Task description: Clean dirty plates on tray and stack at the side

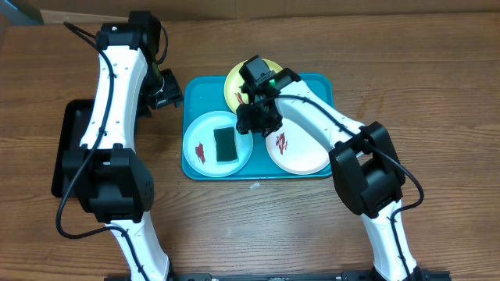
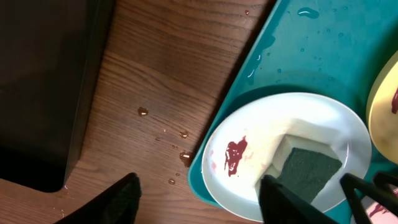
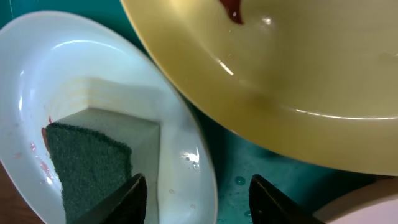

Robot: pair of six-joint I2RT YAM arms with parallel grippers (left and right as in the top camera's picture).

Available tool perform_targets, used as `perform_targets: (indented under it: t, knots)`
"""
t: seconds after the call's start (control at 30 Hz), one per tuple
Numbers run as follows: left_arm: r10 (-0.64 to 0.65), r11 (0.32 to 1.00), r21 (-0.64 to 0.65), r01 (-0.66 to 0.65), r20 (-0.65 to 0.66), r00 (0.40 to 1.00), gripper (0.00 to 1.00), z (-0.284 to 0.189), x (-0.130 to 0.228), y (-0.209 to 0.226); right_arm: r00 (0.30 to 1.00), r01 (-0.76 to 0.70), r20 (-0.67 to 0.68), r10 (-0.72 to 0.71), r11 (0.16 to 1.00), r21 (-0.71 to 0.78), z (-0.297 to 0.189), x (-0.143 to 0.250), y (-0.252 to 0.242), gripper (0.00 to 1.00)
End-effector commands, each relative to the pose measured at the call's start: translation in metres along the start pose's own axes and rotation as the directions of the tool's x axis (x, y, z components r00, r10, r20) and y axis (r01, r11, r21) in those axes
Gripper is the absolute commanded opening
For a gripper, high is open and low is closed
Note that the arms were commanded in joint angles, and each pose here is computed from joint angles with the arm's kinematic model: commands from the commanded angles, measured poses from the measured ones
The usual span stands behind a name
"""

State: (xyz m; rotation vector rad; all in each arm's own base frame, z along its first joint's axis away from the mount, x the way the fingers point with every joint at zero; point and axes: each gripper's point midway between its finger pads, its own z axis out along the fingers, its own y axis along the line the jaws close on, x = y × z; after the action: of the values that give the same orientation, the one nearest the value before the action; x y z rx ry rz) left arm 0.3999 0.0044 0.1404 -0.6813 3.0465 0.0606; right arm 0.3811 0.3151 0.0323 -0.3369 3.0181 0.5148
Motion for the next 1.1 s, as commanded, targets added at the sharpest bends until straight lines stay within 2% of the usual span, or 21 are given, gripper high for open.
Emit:
perform_targets:
  t: [0.0, 0.2, 0.43, 0.93, 1.07]
  knots:
    - [-0.006, 1.0, -0.004, 0.006, 0.013, 1.0, 0.58, -0.002, -0.002, -0.003, 1.0, 0.015, 0.024, -0.017, 0.998, 0.063, 0.005, -0.003, -0.004, 0.55]
    - [-0.006, 1.0, -0.004, 0.006, 0.014, 1.0, 0.55, -0.002, -0.002, -0.003, 1.0, 0.019, 0.023, -0.021, 0.997, 0.074, 0.006, -0.003, -0.006, 0.49]
    - [-0.006, 1.0, -0.004, 0.006, 0.013, 1.0, 0.55, -0.002, -0.002, -0.003, 0.992, 0.124, 0.019, -0.126, 0.989, 0.082, 0.007, -0.003, -0.005, 0.44]
    - [-0.006, 1.0, -0.005, 0.006, 0.011, 1.0, 0.54, -0.002, -0.001, -0.002, 0.993, 0.119, 0.002, -0.12, 0.988, 0.095, 0.028, 0.009, -0.019, 0.42]
    - [-0.006, 1.0, -0.004, 0.006, 0.011, 1.0, 0.41, -0.002, -0.001, -0.003, 0.992, 0.121, 0.013, -0.123, 0.988, 0.091, 0.028, 0.006, -0.017, 0.38]
